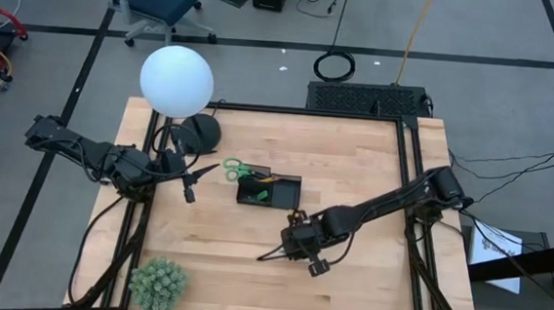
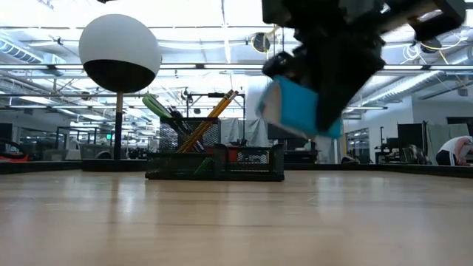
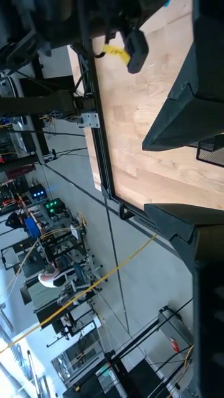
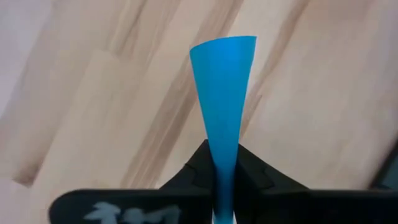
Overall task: Pick and place office supplies into organizer
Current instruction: Put the blue sticky notes into the black desk organizer
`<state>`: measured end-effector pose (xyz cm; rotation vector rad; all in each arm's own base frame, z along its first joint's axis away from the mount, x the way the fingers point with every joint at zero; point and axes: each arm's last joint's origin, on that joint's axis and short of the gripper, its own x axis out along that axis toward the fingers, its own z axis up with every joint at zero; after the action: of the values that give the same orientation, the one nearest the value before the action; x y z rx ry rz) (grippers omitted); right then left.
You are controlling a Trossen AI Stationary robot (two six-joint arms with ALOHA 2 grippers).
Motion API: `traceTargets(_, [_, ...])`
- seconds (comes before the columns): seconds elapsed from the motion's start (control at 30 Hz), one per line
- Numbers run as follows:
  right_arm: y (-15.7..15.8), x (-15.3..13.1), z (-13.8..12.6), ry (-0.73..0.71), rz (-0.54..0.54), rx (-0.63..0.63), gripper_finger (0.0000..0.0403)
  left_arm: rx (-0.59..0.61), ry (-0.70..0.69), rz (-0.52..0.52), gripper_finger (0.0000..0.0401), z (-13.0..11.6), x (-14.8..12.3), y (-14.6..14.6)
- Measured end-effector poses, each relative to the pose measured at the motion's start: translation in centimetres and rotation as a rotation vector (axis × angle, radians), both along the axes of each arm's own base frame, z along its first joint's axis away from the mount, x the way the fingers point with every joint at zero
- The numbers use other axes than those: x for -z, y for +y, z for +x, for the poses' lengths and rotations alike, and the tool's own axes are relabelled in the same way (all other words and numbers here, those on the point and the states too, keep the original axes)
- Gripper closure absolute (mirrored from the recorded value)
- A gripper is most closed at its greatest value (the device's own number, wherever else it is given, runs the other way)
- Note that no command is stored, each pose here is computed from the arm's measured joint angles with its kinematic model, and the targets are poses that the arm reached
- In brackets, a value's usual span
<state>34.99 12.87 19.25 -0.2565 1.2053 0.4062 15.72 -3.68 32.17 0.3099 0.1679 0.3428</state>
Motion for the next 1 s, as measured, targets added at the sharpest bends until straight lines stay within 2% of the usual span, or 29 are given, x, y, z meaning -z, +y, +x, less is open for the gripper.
traceTargets(0.13, [-0.7, -1.1, 0.1, -0.035, 0.017, 0.034, 0.0382, 0.0, 0.001, 0.0, 0.0247, 0.0, 0.0, 0.0])
traceTargets(0.3, [-1.6, -2.1, 0.1, -0.069, 0.023, 0.067, 0.039, 0.0, 0.001, 0.0, 0.0247, 0.0, 0.0, 0.0])
traceTargets(0.47, [-3.0, -3.0, 0.4, -0.125, -0.029, 0.192, 0.0386, 0.0, 0.001, 0.0, 0.0247, 0.0, 0.0, 0.0])
traceTargets(0.63, [-4.4, -3.2, 1.2, -0.167, -0.004, 0.322, 0.0385, 0.0, 0.001, 0.0, 0.0247, 0.0, 0.0, 0.0])
traceTargets(1.0, [-7.1, -3.3, 2.0, -0.193, 0.02, 0.438, 0.0385, 0.0, 0.005, 0.0, 0.0247, 0.0, 0.1, 0.0])
